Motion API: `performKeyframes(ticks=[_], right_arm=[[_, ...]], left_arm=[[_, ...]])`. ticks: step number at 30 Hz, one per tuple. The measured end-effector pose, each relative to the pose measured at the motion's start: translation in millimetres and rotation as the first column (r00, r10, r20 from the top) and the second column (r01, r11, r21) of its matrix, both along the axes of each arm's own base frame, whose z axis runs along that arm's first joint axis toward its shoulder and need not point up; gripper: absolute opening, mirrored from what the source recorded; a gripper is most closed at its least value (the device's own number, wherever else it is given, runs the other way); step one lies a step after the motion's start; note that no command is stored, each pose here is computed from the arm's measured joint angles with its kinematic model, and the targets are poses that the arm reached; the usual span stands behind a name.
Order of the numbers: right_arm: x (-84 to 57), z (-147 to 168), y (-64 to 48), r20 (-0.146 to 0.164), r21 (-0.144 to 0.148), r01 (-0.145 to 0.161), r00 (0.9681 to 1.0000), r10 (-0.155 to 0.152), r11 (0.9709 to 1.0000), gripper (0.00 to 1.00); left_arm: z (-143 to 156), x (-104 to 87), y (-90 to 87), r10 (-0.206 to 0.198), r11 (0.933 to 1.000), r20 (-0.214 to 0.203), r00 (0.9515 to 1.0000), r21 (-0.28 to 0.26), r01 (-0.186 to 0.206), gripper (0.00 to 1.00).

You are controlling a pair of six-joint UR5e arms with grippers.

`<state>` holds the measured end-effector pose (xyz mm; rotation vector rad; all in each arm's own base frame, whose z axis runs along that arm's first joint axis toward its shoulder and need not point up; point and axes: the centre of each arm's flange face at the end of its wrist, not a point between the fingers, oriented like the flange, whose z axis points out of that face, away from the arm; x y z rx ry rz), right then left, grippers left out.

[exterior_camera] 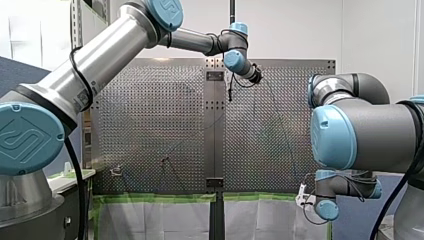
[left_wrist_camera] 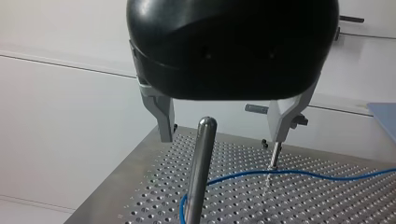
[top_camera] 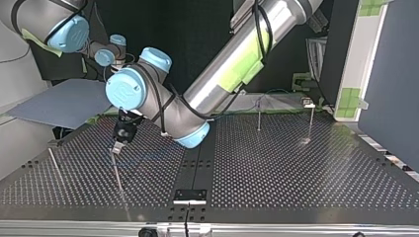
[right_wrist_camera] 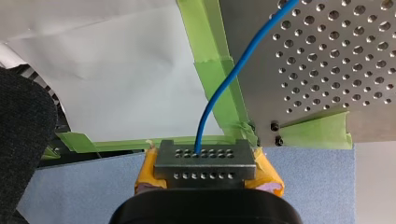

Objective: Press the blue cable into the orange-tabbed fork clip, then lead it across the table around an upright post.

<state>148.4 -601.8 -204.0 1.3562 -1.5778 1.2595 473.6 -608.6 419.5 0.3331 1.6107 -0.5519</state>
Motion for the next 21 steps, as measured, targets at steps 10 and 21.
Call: performKeyframes(ticks=[10, 21], right_arm=[[0.6, -0.1, 0.2, 0.0, 0.001, -0.002, 1.0, 0.002, 1.0, 0.0], [2.6, -0.2, 0.9, 0.0, 0.002, -0.006, 1.0, 0.006, 1.0, 0.0]], left_arm=[[10.5, -2.9, 2.9, 0.006, 0.9999, 0.008, 0.9999, -0.01, -0.006, 0.98], [10.3, -1.5, 12.0, 0.087, 0.9962, -0.005, 0.9962, 0.005, -0.087, 0.98]])
